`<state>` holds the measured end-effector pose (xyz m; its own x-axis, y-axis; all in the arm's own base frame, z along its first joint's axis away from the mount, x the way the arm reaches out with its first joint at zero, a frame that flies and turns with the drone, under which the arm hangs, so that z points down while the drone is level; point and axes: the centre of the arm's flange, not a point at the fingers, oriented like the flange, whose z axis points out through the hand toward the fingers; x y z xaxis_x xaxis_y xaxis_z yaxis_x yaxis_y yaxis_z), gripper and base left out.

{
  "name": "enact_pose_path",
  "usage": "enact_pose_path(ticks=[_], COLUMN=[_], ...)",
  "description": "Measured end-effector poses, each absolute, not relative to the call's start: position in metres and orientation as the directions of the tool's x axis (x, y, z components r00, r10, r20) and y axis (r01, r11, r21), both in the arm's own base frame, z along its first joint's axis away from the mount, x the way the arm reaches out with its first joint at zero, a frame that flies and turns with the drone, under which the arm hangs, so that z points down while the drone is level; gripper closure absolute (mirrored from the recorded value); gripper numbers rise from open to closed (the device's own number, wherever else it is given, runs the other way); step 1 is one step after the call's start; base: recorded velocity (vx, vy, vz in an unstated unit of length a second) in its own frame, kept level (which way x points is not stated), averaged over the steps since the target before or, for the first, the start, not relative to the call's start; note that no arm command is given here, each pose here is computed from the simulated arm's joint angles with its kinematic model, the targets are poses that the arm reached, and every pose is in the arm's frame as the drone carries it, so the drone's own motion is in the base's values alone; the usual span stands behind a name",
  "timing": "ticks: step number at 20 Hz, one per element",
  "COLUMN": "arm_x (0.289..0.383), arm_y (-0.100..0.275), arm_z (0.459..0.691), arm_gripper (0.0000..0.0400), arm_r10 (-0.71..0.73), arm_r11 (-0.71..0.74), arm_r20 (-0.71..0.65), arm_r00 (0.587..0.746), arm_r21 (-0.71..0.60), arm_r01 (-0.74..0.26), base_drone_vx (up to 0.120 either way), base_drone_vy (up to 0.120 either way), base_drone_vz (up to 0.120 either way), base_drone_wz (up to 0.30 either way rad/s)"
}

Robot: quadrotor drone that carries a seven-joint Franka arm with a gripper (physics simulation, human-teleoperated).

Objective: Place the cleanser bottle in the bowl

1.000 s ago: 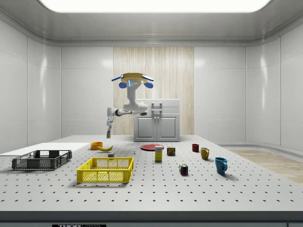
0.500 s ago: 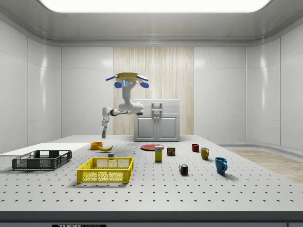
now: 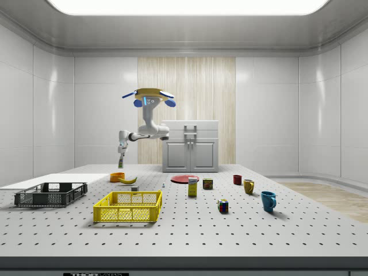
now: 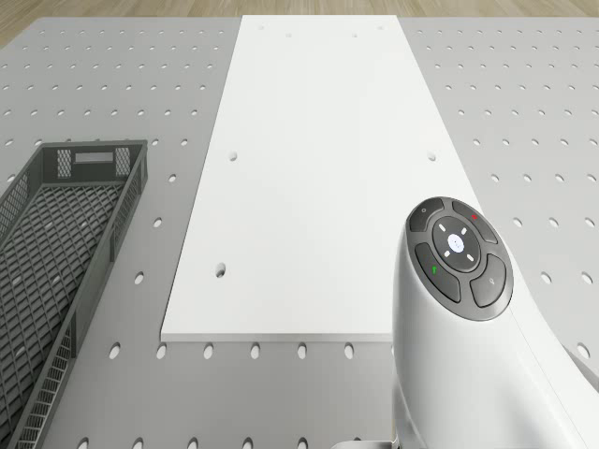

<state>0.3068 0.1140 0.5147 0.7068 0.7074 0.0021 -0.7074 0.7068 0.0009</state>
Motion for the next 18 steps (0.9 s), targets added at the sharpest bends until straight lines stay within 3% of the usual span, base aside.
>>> enact_pose_path(ticks=[18], arm_x=[0.3067], arm_y=[0.101], arm_z=[0.562], arm_gripper=[0.0275], arm_r10=[0.708], arm_r11=[0.707], arm_r20=[0.002], arm_r00=[0.707], arm_r21=[0.001], arm_r01=[-0.708], base_drone_vx=[0.0], base_drone_vy=[0.0], base_drone_vz=[0.0], base_drone_wz=[0.0])
